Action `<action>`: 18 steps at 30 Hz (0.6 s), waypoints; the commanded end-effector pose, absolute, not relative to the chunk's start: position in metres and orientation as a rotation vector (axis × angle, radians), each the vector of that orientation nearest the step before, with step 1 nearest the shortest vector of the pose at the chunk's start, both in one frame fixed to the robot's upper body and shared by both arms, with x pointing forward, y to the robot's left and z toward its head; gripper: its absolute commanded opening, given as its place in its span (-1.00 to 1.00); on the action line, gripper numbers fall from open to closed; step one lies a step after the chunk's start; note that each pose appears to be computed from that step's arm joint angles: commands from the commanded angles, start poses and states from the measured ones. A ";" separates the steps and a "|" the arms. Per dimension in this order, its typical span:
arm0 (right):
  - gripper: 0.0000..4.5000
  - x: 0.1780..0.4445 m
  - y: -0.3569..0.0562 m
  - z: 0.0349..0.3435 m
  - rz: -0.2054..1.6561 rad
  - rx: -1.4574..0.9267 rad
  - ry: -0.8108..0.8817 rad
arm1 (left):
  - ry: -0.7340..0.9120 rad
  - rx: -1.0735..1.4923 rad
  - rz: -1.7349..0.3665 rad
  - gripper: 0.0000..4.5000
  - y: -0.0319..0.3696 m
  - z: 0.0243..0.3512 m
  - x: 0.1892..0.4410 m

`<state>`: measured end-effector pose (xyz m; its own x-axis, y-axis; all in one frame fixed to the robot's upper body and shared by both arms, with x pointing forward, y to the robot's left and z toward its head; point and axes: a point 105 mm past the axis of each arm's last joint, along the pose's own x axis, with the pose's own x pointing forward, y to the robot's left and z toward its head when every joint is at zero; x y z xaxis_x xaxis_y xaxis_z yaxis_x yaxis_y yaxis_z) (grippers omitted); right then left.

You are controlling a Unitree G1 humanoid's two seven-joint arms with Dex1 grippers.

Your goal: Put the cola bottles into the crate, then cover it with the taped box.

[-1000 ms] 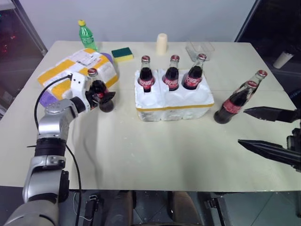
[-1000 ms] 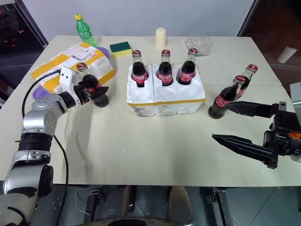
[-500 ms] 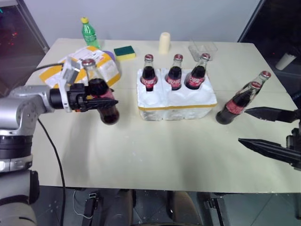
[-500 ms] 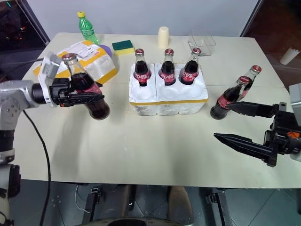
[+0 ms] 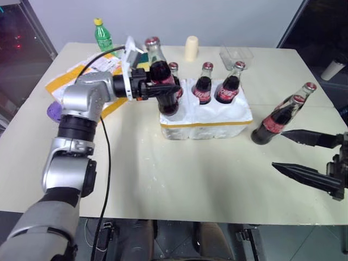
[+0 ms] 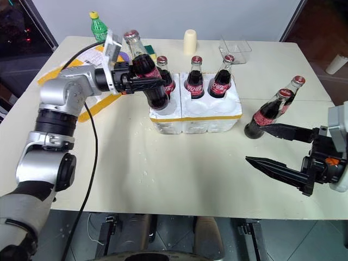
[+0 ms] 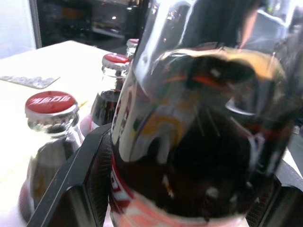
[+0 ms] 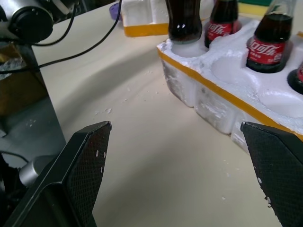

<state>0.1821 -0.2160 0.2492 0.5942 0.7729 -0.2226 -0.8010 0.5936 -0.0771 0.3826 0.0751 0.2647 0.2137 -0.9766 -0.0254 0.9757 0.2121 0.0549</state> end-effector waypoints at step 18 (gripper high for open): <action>1.00 0.197 -0.210 0.248 0.800 -0.219 0.116 | 0.017 0.299 -1.290 0.97 0.055 0.212 0.396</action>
<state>0.1933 -0.2104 0.2436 0.6691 0.7173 -0.1946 -0.7408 0.6646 -0.0974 0.3965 0.0535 0.2022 0.2769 -0.9404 -0.1973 0.9543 0.2450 0.1711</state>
